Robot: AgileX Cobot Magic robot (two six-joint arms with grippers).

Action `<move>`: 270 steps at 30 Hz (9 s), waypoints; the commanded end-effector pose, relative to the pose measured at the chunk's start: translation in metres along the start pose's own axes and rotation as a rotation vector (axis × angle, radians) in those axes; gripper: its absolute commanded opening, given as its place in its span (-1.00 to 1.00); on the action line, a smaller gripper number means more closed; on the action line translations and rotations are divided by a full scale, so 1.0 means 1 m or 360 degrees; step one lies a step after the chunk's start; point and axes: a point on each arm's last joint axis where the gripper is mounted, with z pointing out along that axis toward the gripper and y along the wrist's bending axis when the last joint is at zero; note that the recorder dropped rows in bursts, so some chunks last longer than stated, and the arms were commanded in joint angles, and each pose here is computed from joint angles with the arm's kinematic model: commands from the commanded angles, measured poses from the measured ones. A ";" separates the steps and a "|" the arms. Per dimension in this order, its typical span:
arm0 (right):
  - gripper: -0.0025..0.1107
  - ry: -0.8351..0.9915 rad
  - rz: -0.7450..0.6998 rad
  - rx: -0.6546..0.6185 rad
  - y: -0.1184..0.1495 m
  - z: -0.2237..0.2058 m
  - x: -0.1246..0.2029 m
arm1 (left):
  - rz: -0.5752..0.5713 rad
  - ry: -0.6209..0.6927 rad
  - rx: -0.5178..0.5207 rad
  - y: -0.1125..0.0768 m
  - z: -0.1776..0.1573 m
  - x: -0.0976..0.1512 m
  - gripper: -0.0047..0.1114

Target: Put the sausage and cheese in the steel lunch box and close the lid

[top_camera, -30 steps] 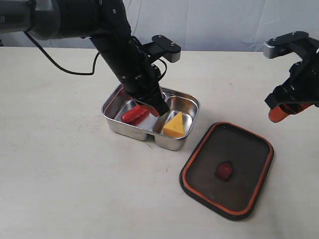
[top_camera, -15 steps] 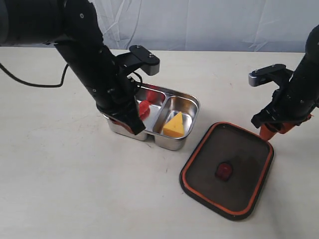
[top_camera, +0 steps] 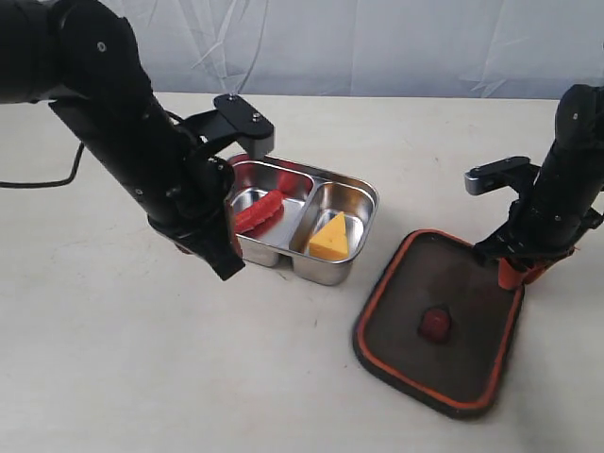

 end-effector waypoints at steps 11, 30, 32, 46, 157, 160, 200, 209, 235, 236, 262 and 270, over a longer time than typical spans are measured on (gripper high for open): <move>-0.96 0.0034 -0.0019 0.0017 0.002 -0.022 0.010 | -0.0385 -0.0122 0.0114 0.014 -0.037 0.029 -0.92; -0.96 -0.0626 0.0007 0.0154 0.030 -0.150 0.044 | -0.0537 -0.0771 0.0830 -0.006 -0.055 0.001 0.29; -0.96 -0.0684 0.0000 0.0121 0.035 -0.157 0.046 | -0.0534 -0.0856 0.0904 -0.008 -0.059 -0.003 0.29; -0.96 -0.0901 -0.0173 -0.0101 0.054 -0.173 0.046 | -0.0484 -0.0974 0.1084 -0.012 -0.062 -0.010 0.29; -0.07 -0.1392 -0.0032 0.0374 0.048 -0.231 0.071 | 0.1724 -0.0424 -0.1123 0.014 0.066 0.003 -0.92; -0.07 -0.1394 -0.0033 0.0378 0.048 -0.231 0.071 | 0.1722 -0.0378 -0.1076 0.014 0.075 0.012 -0.92; -0.07 -0.1390 0.0010 0.0261 0.053 -0.229 0.071 | 0.1262 -0.0036 -0.0474 0.006 0.115 0.051 -0.54; -0.07 -0.1349 0.0008 0.0232 0.054 -0.227 0.072 | 0.1251 -0.0018 -0.0443 0.005 0.116 0.053 -0.08; -0.07 -0.1391 0.0031 0.0198 0.056 -0.229 0.071 | 0.1339 -0.0203 -0.0648 0.002 0.078 0.036 -0.04; -0.07 -0.1391 0.0031 0.0198 0.056 -0.229 0.071 | 0.1353 -0.0203 -0.0655 0.002 0.078 0.035 -0.04; -0.07 -0.1386 0.0033 0.0187 0.056 -0.229 0.071 | 0.1483 -0.0237 -0.0722 -0.002 0.056 0.032 0.15; -0.07 -0.1247 0.0084 -0.0005 0.059 -0.210 0.061 | 0.1547 -0.0258 -0.0760 -0.007 0.040 0.032 0.15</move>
